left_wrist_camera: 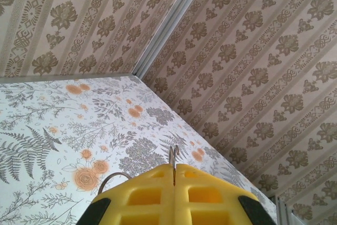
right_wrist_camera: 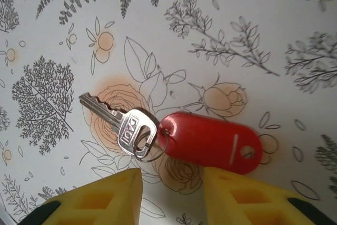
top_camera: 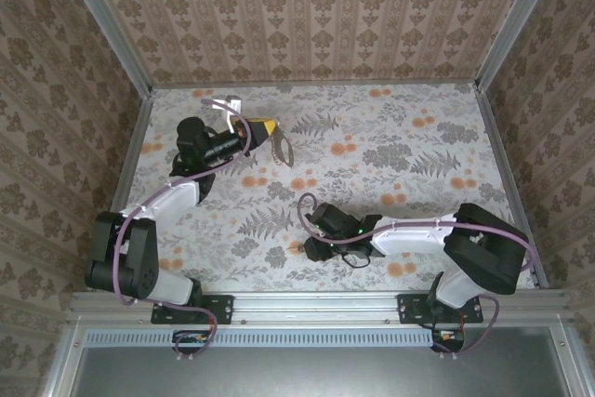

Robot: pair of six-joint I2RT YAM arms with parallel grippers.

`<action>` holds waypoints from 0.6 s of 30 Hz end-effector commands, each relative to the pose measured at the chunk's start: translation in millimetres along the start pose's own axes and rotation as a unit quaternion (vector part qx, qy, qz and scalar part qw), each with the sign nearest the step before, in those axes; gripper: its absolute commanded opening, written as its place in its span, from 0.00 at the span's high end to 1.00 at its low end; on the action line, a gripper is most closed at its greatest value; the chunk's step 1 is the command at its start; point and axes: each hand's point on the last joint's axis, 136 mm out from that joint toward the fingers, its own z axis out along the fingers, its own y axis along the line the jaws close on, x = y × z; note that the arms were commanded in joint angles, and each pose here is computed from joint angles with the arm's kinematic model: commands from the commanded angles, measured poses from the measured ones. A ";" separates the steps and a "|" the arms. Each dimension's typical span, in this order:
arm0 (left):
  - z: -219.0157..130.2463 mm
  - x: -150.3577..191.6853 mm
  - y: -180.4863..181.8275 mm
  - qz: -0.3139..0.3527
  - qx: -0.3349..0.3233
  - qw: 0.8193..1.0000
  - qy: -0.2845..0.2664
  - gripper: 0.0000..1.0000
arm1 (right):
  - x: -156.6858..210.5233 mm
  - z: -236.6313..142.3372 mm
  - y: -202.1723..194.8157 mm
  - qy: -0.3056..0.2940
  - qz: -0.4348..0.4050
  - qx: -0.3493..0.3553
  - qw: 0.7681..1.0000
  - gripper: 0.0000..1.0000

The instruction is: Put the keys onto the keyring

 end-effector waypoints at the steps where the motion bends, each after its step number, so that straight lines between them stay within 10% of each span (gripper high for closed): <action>1: 4.0 -9.4 -5.2 0.030 0.010 0.999 -0.013 1.00 | -4.2 4.6 14.6 0.005 0.013 -0.027 1.000 0.63; 18: 3.7 -11.9 -11.6 0.031 0.015 0.999 -0.016 1.00 | -67.6 9.4 -13.7 -0.051 0.042 -0.020 0.998 0.63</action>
